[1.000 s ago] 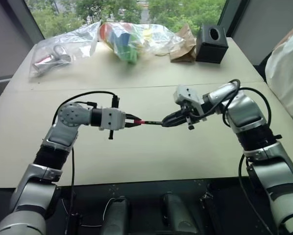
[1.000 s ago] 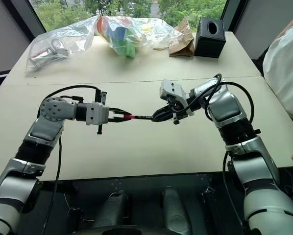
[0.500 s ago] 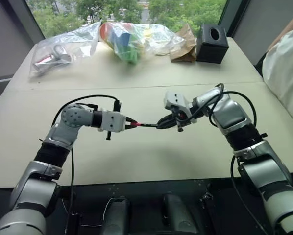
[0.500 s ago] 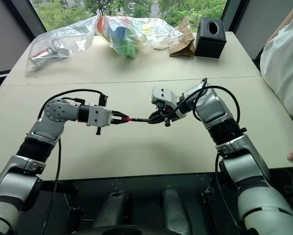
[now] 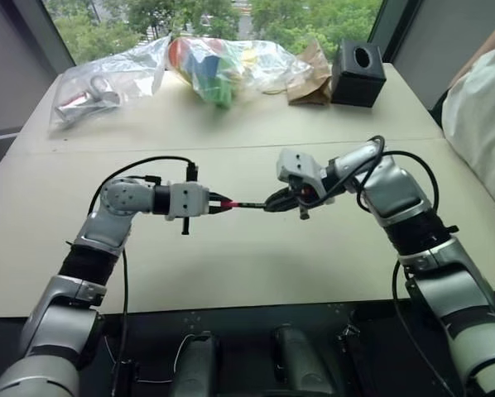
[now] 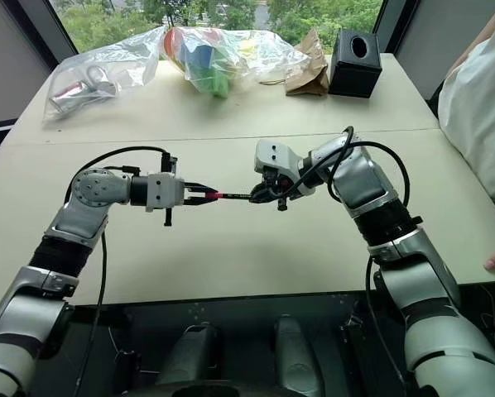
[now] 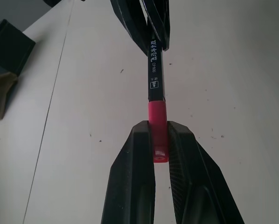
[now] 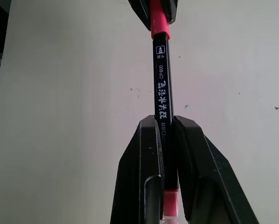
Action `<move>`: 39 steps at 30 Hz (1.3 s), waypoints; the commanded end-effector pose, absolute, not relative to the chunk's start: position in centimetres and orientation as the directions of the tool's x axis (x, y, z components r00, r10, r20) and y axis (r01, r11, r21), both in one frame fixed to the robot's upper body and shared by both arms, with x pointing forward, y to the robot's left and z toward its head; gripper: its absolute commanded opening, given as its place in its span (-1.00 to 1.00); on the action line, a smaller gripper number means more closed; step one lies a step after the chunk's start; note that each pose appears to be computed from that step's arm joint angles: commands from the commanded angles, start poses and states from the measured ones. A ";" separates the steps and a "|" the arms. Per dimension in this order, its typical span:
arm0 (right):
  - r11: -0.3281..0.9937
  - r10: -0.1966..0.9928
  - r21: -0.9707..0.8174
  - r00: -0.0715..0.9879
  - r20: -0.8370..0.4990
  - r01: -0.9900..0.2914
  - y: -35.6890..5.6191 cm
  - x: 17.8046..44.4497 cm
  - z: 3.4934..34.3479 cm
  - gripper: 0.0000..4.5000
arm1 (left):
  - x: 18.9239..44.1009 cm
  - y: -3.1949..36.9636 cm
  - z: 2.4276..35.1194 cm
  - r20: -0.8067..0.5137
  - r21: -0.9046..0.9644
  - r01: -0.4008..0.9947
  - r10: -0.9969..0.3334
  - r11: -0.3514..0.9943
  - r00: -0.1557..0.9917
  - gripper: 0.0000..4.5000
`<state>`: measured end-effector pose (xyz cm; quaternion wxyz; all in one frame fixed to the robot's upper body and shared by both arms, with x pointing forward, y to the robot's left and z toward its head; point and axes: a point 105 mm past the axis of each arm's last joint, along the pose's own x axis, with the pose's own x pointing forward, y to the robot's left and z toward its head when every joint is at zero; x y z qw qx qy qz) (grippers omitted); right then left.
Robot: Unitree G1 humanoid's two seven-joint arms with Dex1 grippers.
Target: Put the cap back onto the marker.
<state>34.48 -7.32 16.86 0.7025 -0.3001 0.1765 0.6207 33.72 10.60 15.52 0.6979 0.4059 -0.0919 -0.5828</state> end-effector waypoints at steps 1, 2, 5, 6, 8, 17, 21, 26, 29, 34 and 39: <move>-0.109 0.834 -0.265 0.057 -0.549 -0.958 -3.7 32.2 19.2 -0.98 | 33.7 9.5 17.3 -0.264 0.704 0.709 -0.915 0.034 0.306 -1.00; -0.107 0.834 -0.269 0.061 -0.548 -0.957 -3.6 32.2 19.2 -0.98 | 33.7 9.4 17.3 -0.265 0.704 0.710 -0.915 0.031 0.303 -1.00; -0.110 0.835 -0.275 0.062 -0.547 -0.955 -3.3 32.1 19.3 -0.98 | 33.6 9.3 17.4 -0.271 0.705 0.709 -0.917 0.018 0.293 -1.00; -0.111 0.835 -0.277 0.061 -0.546 -0.955 -3.2 32.1 19.3 -0.98 | 33.6 9.2 17.5 -0.272 0.706 0.708 -0.918 0.015 0.290 -1.00; -0.114 0.836 -0.282 0.061 -0.546 -0.953 -3.0 32.0 19.3 -0.98 | 33.7 9.0 17.6 -0.273 0.707 0.707 -0.918 0.011 0.287 -1.00; -0.126 0.839 -0.307 0.064 -0.540 -0.943 -2.4 31.9 19.4 -0.98 | 33.6 8.1 17.9 -0.265 0.707 0.707 -0.926 0.002 0.268 -1.00; -0.118 0.834 -0.317 0.079 -0.545 -0.941 -2.7 32.1 19.1 -0.98 | 33.6 8.3 18.0 -0.257 0.703 0.711 -0.927 0.015 0.274 -1.00; -0.092 0.824 -0.325 0.111 -0.555 -0.941 -3.8 32.6 18.7 -0.98 | 33.7 9.2 18.2 -0.247 0.693 0.719 -0.921 0.051 0.303 -1.00; -0.064 0.820 -0.327 0.137 -0.556 -0.943 -4.6 33.1 18.5 -0.98 | 33.7 9.8 18.0 -0.248 0.681 0.729 -0.912 0.077 0.328 -1.00; -0.011 0.813 -0.329 0.183 -0.552 -0.944 -6.0 33.9 18.7 -0.98 | 33.7 10.8 17.4 -0.257 0.664 0.740 -0.894 0.112 0.366 -1.00; 0.027 0.801 -0.331 0.218 -0.557 -0.943 -7.3 34.5 18.6 -0.98 | 33.6 11.6 17.2 -0.258 0.659 0.738 -0.878 0.145 0.403 -1.00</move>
